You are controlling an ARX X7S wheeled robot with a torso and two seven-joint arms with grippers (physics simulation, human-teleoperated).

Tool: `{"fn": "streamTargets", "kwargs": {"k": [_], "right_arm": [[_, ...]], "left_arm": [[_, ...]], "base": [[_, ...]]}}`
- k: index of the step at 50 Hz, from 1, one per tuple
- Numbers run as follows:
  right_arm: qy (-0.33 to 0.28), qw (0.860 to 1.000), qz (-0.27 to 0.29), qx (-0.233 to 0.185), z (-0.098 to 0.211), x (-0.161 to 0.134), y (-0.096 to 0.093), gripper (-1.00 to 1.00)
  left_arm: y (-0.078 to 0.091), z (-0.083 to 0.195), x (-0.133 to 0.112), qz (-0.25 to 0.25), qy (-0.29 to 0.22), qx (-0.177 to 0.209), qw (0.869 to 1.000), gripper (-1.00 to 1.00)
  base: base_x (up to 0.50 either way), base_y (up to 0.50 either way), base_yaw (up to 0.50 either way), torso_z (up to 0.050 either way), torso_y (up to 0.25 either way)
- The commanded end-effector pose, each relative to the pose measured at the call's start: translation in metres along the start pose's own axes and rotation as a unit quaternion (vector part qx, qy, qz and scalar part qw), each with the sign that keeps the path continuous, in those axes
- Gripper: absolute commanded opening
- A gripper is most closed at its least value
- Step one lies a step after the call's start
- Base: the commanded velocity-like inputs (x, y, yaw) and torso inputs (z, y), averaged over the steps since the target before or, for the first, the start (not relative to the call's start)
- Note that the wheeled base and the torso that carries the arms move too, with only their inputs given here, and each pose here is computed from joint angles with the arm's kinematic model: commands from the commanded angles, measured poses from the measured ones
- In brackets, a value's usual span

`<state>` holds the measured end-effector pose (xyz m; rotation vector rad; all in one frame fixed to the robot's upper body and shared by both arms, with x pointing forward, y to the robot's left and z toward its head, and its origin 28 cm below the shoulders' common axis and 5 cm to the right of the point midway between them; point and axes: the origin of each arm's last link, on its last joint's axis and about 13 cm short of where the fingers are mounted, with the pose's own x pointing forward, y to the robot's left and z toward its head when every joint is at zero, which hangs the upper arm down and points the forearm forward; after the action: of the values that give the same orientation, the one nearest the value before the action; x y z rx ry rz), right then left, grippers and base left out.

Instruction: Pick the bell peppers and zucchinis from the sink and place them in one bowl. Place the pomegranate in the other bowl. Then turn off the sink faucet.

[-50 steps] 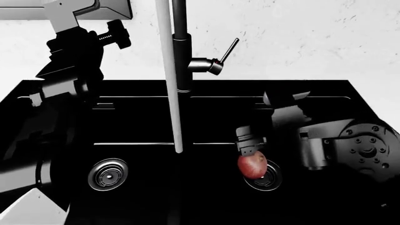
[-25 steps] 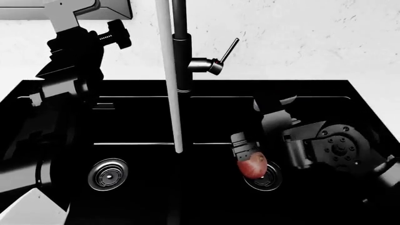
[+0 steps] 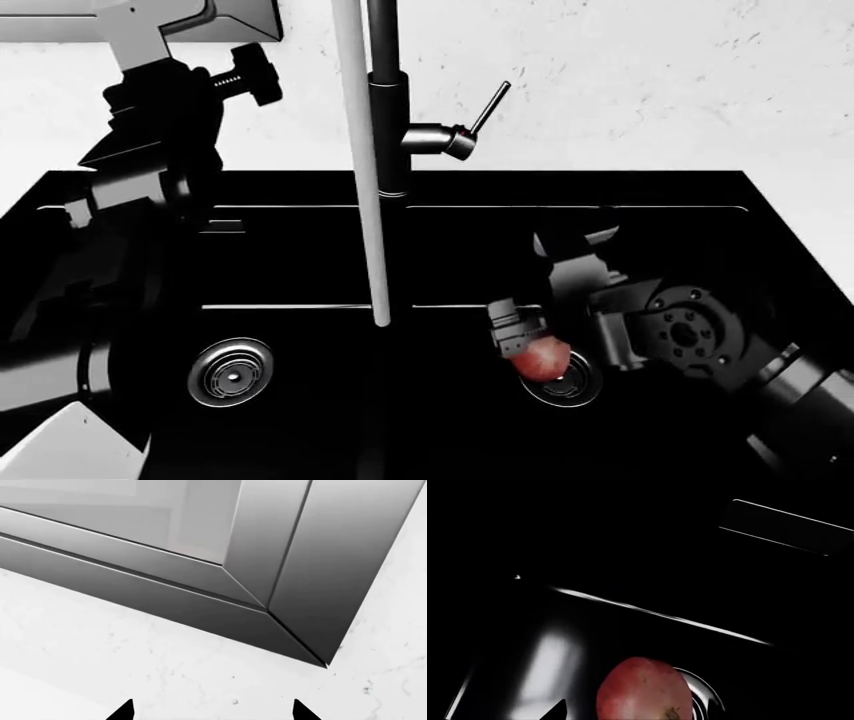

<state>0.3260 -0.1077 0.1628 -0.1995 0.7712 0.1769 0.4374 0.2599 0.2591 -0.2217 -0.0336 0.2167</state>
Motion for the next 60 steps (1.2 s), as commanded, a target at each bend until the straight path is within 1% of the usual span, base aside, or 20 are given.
{"fn": "streamTargets", "kwargs": {"k": [1, 21, 40, 52, 60], "right_arm": [[0.006, 1.0, -0.002, 0.007, -0.008, 0.009, -0.003, 1.0], [0.014, 1.0, 0.01, 0.018, -0.016, 0.026, -0.004, 1.0], [0.037, 0.999, 0.002, 0.029, -0.031, 0.04, -0.008, 1.0], [0.04, 0.999, 0.008, 0.032, -0.033, 0.049, -0.007, 1.0], [0.043, 0.998, 0.013, 0.035, -0.034, 0.06, -0.008, 1.0]], "left_arm": [[0.0, -0.003, 0.0, 0.0, 0.002, 0.002, 1.0, 1.0], [0.0, -0.001, 0.0, 0.001, 0.002, 0.001, 1.0, 1.0], [-0.002, -0.004, 0.0, -0.004, 0.004, 0.002, 1.0, 1.0], [0.0, -0.005, 0.0, -0.003, 0.005, 0.0, 1.0, 1.0], [0.001, -0.005, 0.0, -0.004, 0.006, -0.001, 1.0, 1.0]], "base": [[0.0, 0.0, 0.0, 0.0, 0.0], [0.0, 0.0, 0.0, 0.0, 0.0], [0.0, 0.0, 0.0, 0.0, 0.0], [0.0, 0.0, 0.0, 0.0, 0.0], [0.0, 0.0, 0.0, 0.0, 0.0]]}}
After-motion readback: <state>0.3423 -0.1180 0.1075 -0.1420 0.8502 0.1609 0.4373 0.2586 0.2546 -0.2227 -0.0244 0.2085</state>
